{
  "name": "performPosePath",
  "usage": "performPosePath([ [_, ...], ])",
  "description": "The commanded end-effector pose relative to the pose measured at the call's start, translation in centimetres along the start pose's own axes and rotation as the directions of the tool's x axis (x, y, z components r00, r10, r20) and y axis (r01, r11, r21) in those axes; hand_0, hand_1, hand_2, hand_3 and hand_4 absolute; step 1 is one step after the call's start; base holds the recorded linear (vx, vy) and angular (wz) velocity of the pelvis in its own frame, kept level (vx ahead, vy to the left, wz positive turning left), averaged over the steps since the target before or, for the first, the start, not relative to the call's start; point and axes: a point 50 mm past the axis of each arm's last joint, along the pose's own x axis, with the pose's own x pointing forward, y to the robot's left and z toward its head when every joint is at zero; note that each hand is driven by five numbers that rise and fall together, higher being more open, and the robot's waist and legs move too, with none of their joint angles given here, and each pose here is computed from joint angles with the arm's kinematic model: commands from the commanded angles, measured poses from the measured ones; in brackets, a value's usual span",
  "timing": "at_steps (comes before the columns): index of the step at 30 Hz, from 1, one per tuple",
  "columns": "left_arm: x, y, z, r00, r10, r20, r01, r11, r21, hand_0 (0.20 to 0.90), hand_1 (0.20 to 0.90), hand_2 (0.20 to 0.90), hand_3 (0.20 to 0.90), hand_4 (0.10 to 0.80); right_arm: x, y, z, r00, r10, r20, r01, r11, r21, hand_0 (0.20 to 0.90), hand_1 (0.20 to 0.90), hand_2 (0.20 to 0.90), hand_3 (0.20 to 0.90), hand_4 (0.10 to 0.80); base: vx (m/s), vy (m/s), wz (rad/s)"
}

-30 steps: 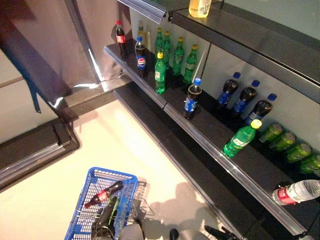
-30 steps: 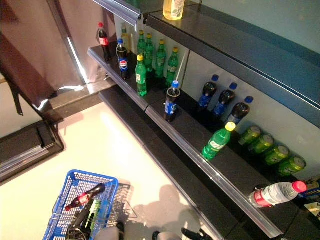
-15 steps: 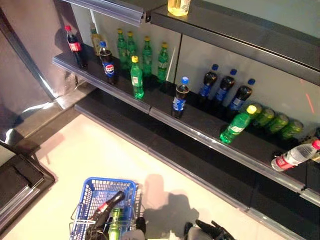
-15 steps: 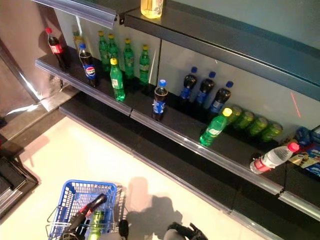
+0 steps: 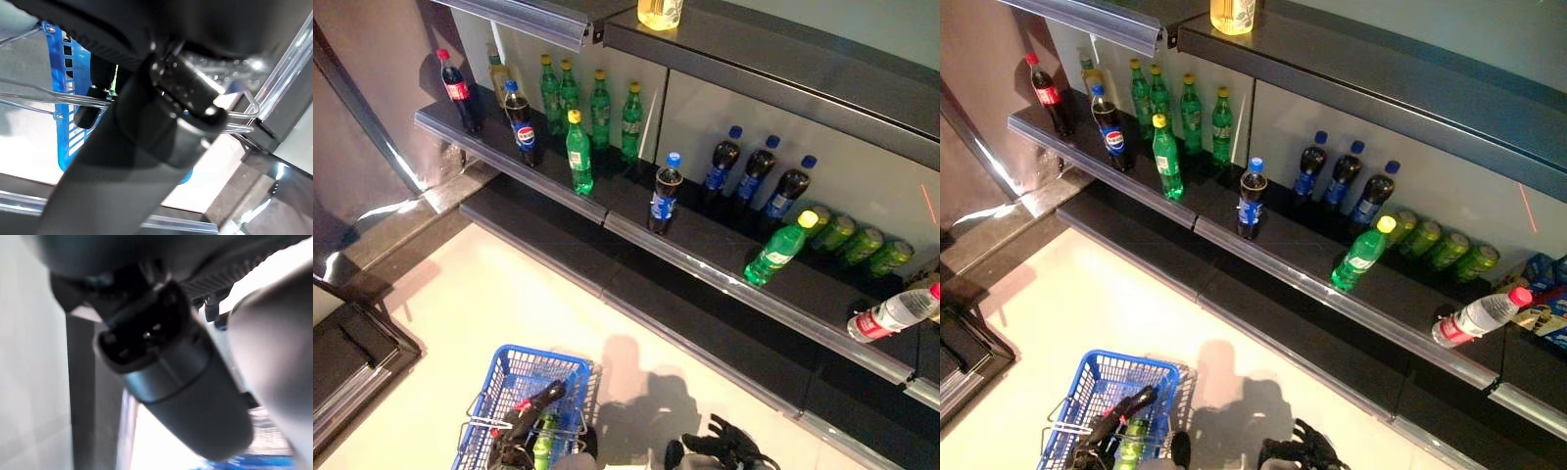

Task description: Pick up the drink and place into the basket.

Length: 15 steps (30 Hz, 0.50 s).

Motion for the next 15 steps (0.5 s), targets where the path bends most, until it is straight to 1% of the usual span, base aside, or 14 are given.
performPosePath([
  [1, -0.4, -3.2, 2.7, 0.962, -0.204, 0.183, 0.204, 0.979, 0.024, 0.300, 0.300, 0.300, 0.200, 0.100, -0.2, -1.4, 3.3, 0.997, 0.019, 0.081, -0.003, 0.982, -0.189, 0.900, 0.900, 0.900, 0.900, 0.800, -0.109, -0.044, 0.29],
  [3, -0.5, -3.2, 2.0, 0.963, -0.210, 0.168, 0.207, 0.978, 0.033, 0.300, 0.300, 0.300, 0.200, 0.100, 0.0, -1.4, 4.5, 0.993, 0.021, 0.119, 0.008, 0.971, -0.240, 0.900, 0.900, 0.900, 0.900, 0.800, 0.000, 0.160, 0.14],
  [5, -0.5, -3.3, 1.7, 0.965, -0.208, 0.158, 0.203, 0.978, 0.045, 0.300, 0.300, 0.300, 0.200, 0.100, -0.1, -1.3, 4.9, 0.988, 0.036, 0.151, 0.005, 0.966, -0.258, 0.900, 0.900, 0.900, 0.900, 0.800, 0.091, 0.192, -0.33],
  [6, -0.4, -3.1, 1.5, 0.973, -0.181, 0.144, 0.176, 0.983, 0.043, 0.300, 0.300, 0.300, 0.200, 0.100, -0.3, -1.0, 5.3, 0.979, 0.063, 0.195, -0.004, 0.957, -0.289, 0.900, 0.900, 0.900, 0.900, 0.800, 0.182, 0.262, -0.10],
  [8, -0.2, -3.4, 1.7, 0.977, -0.167, 0.133, 0.156, 0.983, 0.093, 0.300, 0.300, 0.300, 0.200, 0.100, -0.8, -0.2, 6.2, 0.962, 0.095, 0.255, -0.009, 0.948, -0.318, 0.900, 0.900, 0.900, 0.900, 0.800, 0.189, 0.266, 0.12],
  [10, -0.1, -3.5, 2.2, 0.973, -0.187, 0.137, 0.167, 0.975, 0.145, 0.300, 0.300, 0.300, 0.200, 0.100, -1.3, 0.3, 7.2, 0.942, 0.130, 0.308, -0.021, 0.942, -0.334, 0.900, 0.900, 0.900, 0.900, 0.800, 0.114, 0.184, 0.06],
  [12, -0.1, -3.9, 3.3, 0.961, -0.221, 0.164, 0.188, 0.963, 0.194, 0.300, 0.300, 0.300, 0.200, 0.100, -2.7, 1.2, 9.5, 0.890, 0.192, 0.414, -0.020, 0.923, -0.385, 0.900, 0.900, 0.900, 0.900, 0.800, 0.080, 0.144, -0.01],
  [13, -0.1, -3.7, 4.0, 0.959, -0.221, 0.179, 0.187, 0.964, 0.190, 0.300, 0.300, 0.300, 0.200, 0.100, -3.8, 1.5, 11.3, 0.856, 0.218, 0.469, -0.014, 0.917, -0.400, 0.900, 0.900, 0.900, 0.900, 0.800, 0.056, 0.072, -0.14],
  [15, -0.2, -3.4, 4.7, 0.955, -0.220, 0.198, 0.184, 0.965, 0.185, 0.300, 0.300, 0.300, 0.200, 0.100, -5.2, 1.8, 13.2, 0.793, 0.256, 0.552, -0.002, 0.908, -0.418, 0.900, 0.900, 0.900, 0.900, 0.800, 0.042, 0.014, -0.31],
])
